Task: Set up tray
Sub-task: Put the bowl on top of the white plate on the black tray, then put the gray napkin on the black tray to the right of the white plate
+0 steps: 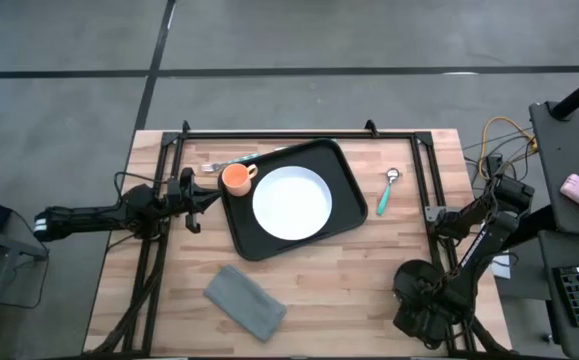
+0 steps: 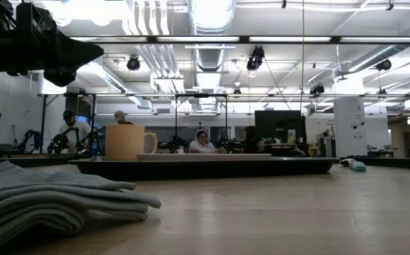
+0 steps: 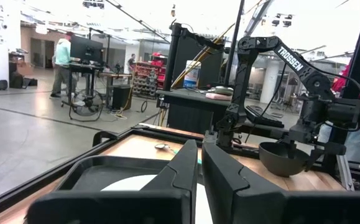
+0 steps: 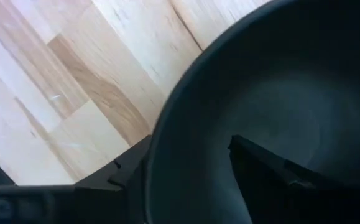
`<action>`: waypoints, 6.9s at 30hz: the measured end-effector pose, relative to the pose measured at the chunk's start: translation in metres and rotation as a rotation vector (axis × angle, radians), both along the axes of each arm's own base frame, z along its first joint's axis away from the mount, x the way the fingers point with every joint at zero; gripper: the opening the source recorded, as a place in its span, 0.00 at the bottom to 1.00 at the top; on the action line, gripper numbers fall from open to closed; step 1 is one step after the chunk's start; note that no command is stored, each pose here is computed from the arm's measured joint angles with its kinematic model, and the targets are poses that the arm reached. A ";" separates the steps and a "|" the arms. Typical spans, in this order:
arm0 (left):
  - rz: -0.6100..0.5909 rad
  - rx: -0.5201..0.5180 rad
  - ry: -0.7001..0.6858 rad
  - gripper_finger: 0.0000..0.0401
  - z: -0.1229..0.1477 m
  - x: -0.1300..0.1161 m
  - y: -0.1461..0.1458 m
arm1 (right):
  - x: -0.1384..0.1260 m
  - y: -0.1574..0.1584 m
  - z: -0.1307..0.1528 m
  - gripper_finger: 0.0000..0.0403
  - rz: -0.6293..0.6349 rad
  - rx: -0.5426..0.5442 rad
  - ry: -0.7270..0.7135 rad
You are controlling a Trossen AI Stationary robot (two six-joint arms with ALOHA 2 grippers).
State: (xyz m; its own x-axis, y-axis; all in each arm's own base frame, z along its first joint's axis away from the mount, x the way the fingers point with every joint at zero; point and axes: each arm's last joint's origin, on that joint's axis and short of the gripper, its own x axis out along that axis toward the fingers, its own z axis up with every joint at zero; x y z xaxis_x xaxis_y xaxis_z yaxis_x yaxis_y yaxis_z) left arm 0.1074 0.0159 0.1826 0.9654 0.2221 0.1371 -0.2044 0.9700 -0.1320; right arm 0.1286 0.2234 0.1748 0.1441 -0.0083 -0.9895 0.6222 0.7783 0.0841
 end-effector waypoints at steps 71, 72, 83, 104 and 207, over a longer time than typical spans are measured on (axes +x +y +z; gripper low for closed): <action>0.000 0.001 0.001 0.01 0.000 0.000 0.000 | 0.292 -0.242 0.057 0.02 0.821 -0.268 -0.227; 0.001 0.001 0.001 0.01 0.000 0.000 0.000 | 0.294 -0.243 0.056 0.02 0.818 -0.250 -0.221; 0.001 0.000 0.002 0.01 0.000 0.000 0.000 | 0.293 -0.249 0.046 0.02 0.814 -0.167 -0.213; 0.000 0.001 0.002 0.01 0.000 0.000 0.000 | 0.290 -0.249 0.025 0.02 0.818 -0.178 -0.213; 0.001 0.008 0.004 0.01 0.000 0.000 0.000 | -0.042 -0.214 0.036 0.02 0.296 -0.527 -1.605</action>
State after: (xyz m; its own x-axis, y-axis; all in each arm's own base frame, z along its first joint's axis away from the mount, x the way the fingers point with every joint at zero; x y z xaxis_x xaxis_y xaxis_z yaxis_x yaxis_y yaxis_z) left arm 0.1074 0.0159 0.1821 0.9656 0.2223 0.1352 -0.2062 0.9707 -0.1236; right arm 0.0867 0.0095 0.2106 0.9700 -0.0531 0.2374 0.0176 0.9887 0.1492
